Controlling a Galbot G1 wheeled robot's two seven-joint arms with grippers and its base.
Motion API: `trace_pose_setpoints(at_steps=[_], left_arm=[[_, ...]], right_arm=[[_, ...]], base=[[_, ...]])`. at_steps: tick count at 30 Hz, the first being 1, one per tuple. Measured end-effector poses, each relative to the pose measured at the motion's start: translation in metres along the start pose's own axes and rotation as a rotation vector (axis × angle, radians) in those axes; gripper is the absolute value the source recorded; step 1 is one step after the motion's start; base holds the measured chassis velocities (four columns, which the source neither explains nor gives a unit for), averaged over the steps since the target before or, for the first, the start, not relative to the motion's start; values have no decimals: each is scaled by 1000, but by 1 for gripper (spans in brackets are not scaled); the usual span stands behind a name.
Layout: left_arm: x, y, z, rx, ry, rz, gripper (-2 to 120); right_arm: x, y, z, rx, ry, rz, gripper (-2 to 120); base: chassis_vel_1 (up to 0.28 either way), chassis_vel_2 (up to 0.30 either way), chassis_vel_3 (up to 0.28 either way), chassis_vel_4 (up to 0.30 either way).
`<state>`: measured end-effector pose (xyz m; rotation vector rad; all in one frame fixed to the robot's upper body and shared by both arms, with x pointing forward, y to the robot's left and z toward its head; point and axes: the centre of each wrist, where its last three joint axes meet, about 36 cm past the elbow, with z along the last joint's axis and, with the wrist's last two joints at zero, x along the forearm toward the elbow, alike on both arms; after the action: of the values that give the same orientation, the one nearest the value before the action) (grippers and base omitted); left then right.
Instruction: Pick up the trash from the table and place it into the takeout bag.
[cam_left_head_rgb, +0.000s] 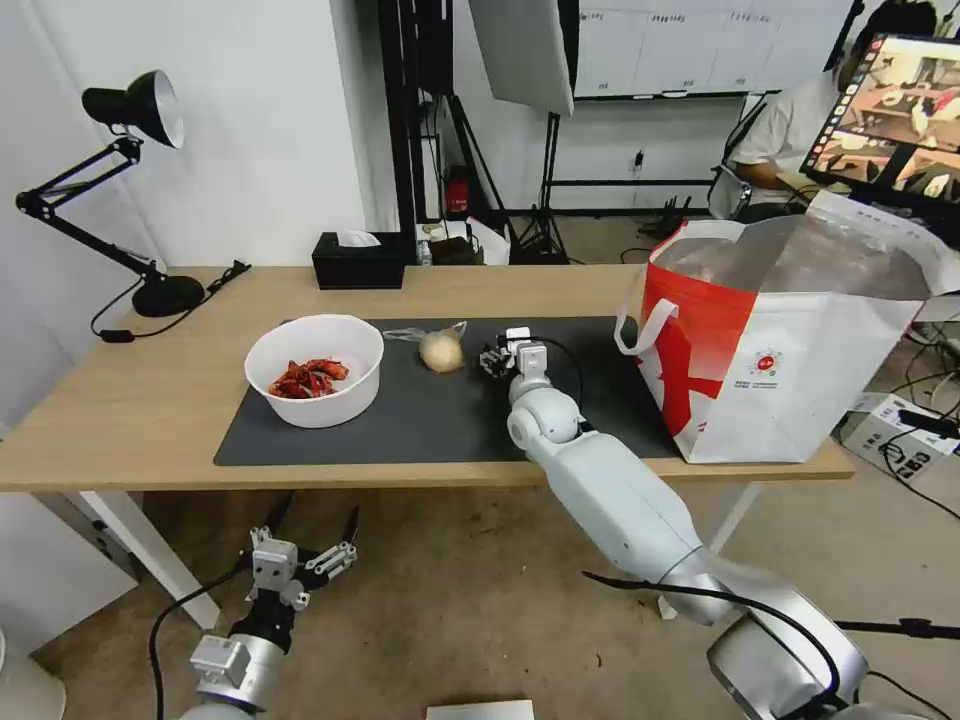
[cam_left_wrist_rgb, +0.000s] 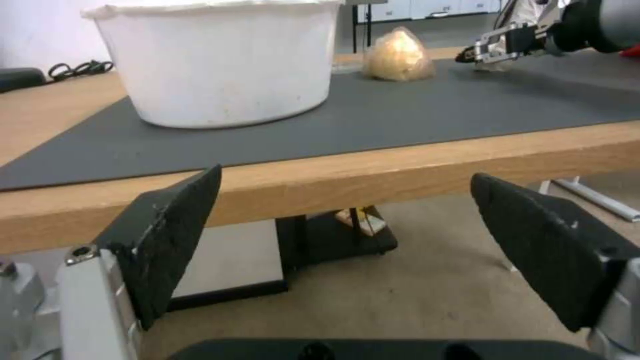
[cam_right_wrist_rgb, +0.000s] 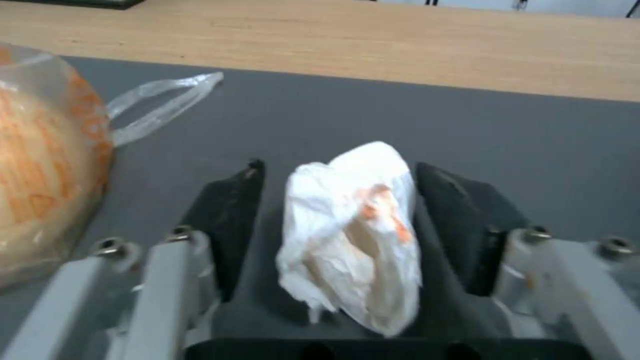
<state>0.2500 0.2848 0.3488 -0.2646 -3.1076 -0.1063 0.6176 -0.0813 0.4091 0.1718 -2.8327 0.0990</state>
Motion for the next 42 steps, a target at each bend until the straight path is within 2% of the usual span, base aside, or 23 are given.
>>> trace_pose_setpoints(at_steps=[3,4,7,8,9,11,13,15,19,22,24,26,27,30,32,35,36,39,40,42], left_arm=[[0,0,0,-1,0,1,100],[0,0,0,-1,0,1,100],[0,-1,0,2,2,3,100],[0,-1,0,2,2,3,100],[1,-1,1,3,3,4,100],[2,-2,1,5,6,4,100],[2,-2,2,5,6,4,100],[3,-3,1,6,6,4,100],[4,-3,0,6,4,5,100],[6,-5,-2,9,2,5,100],[7,-6,-2,10,2,4,100],[7,-7,-4,13,-3,3,100],[7,-7,-4,13,-3,3,100],[9,-6,-4,13,1,1,100],[9,-6,-4,13,3,0,100],[11,-7,-4,16,6,-2,100],[11,-7,-4,16,6,-2,100],[9,-8,-2,17,8,2,100],[9,-8,-2,17,8,2,100],[6,-7,-1,19,6,2,100]], right_arm=[[3,-2,2,-3,0,0,45],[3,-2,2,-3,0,0,45],[5,-3,2,-7,-2,0,30],[5,-3,2,-7,-2,0,30],[6,-4,2,-10,-5,0,25],[9,-6,2,-17,-26,-1,15],[11,-7,1,-18,-38,-1,12],[25,-12,-3,-8,-102,-10,1],[37,-14,-7,-3,-140,-23,0],[89,-27,-18,33,-263,-48,0],[98,-29,-20,36,-284,-50,0],[129,-38,-35,33,-366,-55,0],[129,-38,-35,33,-366,-55,0],[164,-60,-63,35,-485,-20,0],[169,-67,-70,33,-506,2,0],[183,-101,-102,37,-557,111,0],[183,-101,-102,37,-557,111,0],[195,-139,-137,57,-504,202,0],[195,-139,-137,57,-504,202,0],[200,-171,-150,81,-422,264,0]], base=[[0,0,0,0],[0,0,0,0],[0,0,0,0],[0,0,0,0],[0,0,0,0],[0,0,0,0],[0,0,0,0],[0,0,0,0],[0,0,0,0],[0,0,0,0],[0,0,0,0],[0,0,0,0],[0,0,0,0],[0,0,0,0],[0,0,0,0],[0,0,0,0],[0,0,0,0],[0,0,0,0],[0,0,0,0],[0,0,0,0]])
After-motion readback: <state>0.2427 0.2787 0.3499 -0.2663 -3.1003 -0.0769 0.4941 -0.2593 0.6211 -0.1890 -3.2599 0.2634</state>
